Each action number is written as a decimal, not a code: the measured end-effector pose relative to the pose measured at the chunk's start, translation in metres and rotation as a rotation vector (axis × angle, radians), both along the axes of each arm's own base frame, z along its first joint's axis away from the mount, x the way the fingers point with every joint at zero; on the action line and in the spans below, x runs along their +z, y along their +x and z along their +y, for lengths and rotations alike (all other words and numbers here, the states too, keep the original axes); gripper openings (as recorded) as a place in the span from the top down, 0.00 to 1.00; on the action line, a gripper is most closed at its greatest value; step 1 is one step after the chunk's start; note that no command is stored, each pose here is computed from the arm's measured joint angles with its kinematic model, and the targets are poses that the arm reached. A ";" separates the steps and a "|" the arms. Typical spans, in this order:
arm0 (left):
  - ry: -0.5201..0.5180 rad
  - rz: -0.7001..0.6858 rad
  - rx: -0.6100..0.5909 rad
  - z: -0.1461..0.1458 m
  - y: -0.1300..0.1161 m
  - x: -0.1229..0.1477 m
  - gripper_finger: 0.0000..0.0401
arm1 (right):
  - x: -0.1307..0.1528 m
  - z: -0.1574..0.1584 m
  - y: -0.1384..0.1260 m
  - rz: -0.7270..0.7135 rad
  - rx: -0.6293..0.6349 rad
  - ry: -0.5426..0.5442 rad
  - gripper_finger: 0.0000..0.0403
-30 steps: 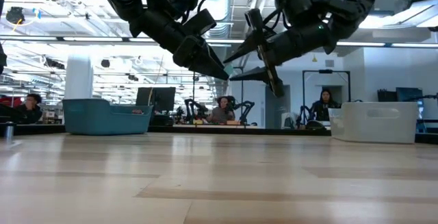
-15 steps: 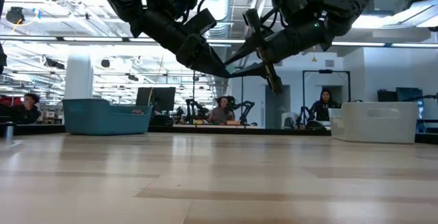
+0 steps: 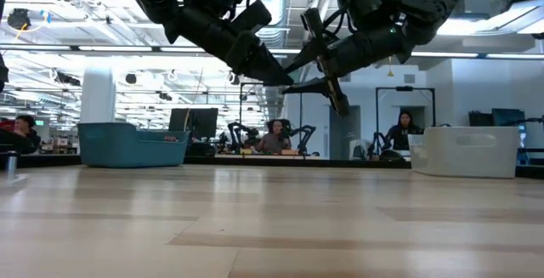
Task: Sort & place blocks by color
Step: Put the top light blue block into the gray bin
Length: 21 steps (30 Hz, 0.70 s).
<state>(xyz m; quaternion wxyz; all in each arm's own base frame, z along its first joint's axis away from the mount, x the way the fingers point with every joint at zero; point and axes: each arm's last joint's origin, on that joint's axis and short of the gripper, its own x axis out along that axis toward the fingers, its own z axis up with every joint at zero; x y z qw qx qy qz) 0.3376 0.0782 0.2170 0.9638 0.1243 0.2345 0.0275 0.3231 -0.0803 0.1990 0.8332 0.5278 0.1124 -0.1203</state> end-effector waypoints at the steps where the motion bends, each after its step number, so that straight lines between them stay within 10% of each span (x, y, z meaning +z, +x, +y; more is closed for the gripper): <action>1: -0.001 0.003 -0.001 0.000 0.000 0.000 0.69 | 0.000 0.000 0.000 0.000 0.000 0.000 0.62; 13: -0.180 0.000 0.200 0.001 -0.002 -0.003 0.60 | 0.004 -0.006 -0.010 0.070 -0.014 -0.021 0.83; 21: -0.320 0.099 0.311 0.005 -0.009 -0.013 0.45 | 0.036 -0.020 -0.072 0.328 -0.110 -0.135 0.82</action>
